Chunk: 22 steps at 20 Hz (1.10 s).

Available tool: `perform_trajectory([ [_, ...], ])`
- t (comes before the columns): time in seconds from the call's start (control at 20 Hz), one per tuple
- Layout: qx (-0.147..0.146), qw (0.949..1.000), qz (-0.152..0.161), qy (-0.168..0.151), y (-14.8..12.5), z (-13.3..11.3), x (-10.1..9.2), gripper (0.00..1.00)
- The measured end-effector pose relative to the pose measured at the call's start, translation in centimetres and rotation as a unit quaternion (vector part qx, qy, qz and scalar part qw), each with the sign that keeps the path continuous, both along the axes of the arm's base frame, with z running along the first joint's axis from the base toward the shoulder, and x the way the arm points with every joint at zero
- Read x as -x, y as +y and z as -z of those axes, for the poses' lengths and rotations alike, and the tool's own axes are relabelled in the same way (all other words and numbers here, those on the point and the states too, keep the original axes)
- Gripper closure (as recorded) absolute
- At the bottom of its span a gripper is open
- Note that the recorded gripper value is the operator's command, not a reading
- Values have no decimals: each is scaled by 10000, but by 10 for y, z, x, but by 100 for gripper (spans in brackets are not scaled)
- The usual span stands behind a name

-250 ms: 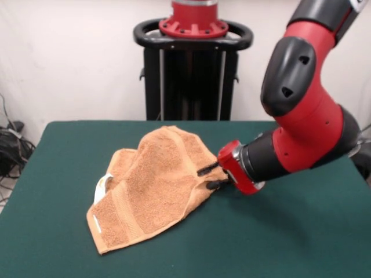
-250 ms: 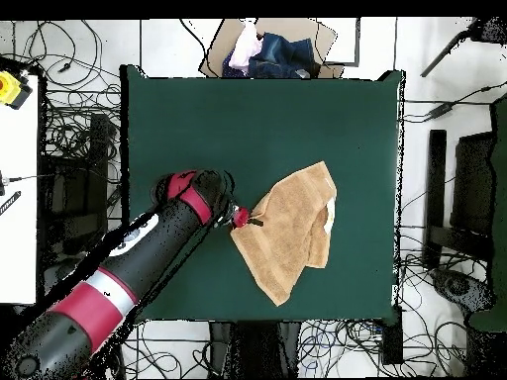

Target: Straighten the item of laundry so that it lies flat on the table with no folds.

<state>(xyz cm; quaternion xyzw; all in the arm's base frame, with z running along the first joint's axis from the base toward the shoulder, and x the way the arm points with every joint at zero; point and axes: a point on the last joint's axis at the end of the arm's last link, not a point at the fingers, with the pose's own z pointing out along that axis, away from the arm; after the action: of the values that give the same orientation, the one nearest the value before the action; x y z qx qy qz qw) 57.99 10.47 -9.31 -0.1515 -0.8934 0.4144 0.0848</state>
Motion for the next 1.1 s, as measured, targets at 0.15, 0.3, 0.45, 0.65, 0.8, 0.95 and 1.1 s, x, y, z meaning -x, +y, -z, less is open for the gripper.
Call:
perform_trajectory([
  [0.15,-2,10000,-10,-17,0,1,-1,100],
  [0.3,-4,10000,-10,-19,0,1,-1,100],
  [0.45,-10,10000,-8,-27,0,0,-1,100],
  [0.65,-148,9998,-2,-154,5,-6,-6,100],
  [0.8,-348,9988,-7,-358,12,-13,-15,100],
  [0.95,-829,9927,51,-869,25,-31,-39,100],
  [1.1,-1059,9878,86,-1142,29,-43,-52,100],
])
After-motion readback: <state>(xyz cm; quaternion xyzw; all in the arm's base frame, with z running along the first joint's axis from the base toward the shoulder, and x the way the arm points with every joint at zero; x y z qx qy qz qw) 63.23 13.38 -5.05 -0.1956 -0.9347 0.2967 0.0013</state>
